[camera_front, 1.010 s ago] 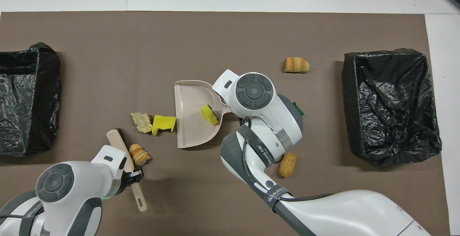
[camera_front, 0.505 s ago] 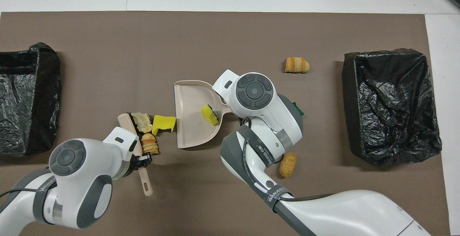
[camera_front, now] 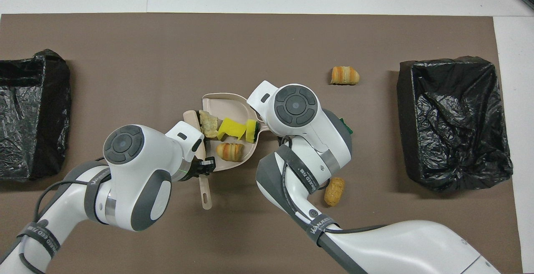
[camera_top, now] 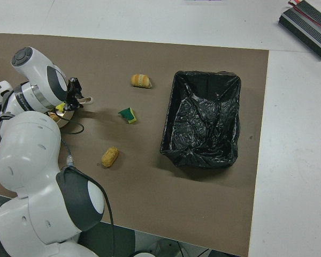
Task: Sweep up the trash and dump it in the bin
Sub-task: 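Sweep the bread pieces into the dustpan with the left gripper, then carry the loaded dustpan to the bin with the right gripper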
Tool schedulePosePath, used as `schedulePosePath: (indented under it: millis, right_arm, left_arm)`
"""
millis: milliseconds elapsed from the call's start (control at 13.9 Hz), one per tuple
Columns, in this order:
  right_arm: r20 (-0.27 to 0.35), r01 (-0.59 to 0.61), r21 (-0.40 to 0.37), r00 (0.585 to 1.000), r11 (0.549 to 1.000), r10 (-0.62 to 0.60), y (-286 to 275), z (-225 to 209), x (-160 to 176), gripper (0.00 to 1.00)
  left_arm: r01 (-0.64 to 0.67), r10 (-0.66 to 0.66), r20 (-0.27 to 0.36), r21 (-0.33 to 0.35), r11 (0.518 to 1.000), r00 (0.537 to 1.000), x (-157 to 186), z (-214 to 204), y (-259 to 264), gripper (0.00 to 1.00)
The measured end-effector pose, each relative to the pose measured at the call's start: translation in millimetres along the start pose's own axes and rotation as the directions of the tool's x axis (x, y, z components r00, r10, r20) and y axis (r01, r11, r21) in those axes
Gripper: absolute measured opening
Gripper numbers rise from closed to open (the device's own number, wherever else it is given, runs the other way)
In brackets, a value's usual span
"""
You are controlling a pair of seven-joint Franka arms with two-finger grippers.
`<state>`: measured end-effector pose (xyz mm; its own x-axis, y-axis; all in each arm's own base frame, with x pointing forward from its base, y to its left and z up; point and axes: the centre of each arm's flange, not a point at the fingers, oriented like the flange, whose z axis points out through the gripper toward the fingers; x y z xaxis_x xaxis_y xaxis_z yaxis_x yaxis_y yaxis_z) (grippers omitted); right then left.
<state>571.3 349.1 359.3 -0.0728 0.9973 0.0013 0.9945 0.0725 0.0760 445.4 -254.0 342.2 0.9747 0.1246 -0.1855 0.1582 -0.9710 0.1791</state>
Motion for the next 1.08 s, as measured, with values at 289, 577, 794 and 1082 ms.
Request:
schedulePosePath:
  millis: [289, 577, 794, 1082]
  right_arm:
    - [0.000, 0.000, 0.000, 1.000, 1.000, 0.000, 0, 0, 0, 0.31]
    - [-0.002, -0.002, -0.002, 1.000, 1.000, 0.002, 0, 0, 0, 0.31]
    - [-0.016, -0.021, -0.016, 1.000, 1.000, 0.021, 3, -1, -1, 0.31]
    - [-0.032, -0.041, -0.009, 0.999, 0.999, 0.041, 4, 0, -1, 0.31]
  left_arm:
    - [-0.018, 0.024, 0.050, -0.115, 0.993, 0.998, -12, 0, 23, 0.26]
    - [-0.064, 0.066, 0.029, -0.087, 0.994, 0.997, -8, -15, 29, 0.26]
    - [-0.071, 0.072, 0.021, -0.025, 0.997, 0.997, 4, -31, 6, 0.26]
    - [-0.086, 0.089, -0.011, 0.140, 0.986, 0.996, -2, -61, -2, 0.26]
